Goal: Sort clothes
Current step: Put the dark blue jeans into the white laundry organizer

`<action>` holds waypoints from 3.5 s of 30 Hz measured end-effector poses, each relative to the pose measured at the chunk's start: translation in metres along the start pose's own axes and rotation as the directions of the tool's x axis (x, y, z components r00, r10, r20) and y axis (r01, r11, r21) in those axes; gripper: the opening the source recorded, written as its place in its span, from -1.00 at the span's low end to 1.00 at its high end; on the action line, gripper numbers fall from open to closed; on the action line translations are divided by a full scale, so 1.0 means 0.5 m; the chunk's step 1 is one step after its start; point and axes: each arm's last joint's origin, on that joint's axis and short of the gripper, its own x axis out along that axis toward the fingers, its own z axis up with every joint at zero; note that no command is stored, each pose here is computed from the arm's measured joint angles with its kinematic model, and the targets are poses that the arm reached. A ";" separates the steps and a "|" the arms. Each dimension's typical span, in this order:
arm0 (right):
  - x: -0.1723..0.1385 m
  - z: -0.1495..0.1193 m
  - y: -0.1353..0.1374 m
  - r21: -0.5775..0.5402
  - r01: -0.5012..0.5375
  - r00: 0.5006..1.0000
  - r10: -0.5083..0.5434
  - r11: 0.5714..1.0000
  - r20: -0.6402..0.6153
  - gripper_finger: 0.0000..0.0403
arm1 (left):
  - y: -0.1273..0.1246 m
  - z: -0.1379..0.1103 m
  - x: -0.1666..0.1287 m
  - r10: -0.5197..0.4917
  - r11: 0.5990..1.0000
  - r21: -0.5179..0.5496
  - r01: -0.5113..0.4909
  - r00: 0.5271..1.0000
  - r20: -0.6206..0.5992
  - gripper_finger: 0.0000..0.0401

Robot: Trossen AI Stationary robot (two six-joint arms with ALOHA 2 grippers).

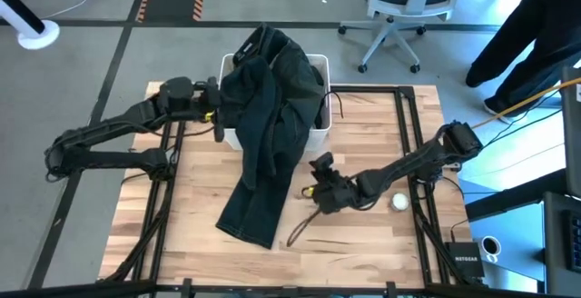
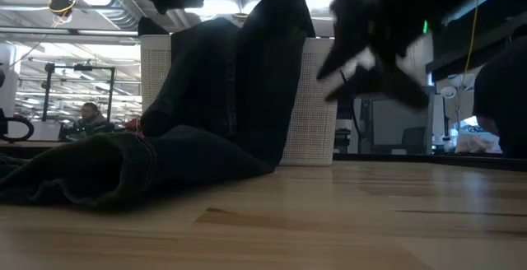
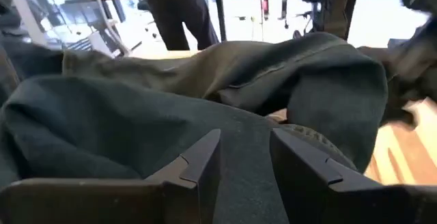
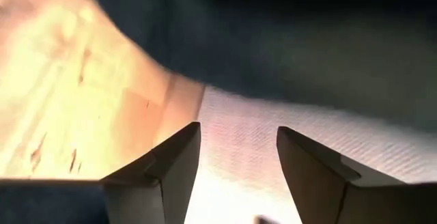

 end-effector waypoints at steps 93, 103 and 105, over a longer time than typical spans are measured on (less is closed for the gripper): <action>0.087 -0.256 -0.800 0.211 0.171 0.974 -0.197 0.962 0.112 0.05 | 0.180 0.100 0.110 0.335 0.918 0.214 -0.334 0.942 0.035 -0.40; 0.310 -0.264 -0.715 0.304 -0.262 0.921 0.143 0.916 0.363 0.05 | 0.309 -0.039 0.202 0.218 0.974 -0.017 -0.224 0.961 -0.173 -0.40; 0.347 -0.259 -0.688 0.293 -0.314 0.916 0.208 0.903 0.343 0.05 | 0.308 -0.074 0.230 0.176 0.982 -0.025 -0.188 0.951 -0.253 -0.40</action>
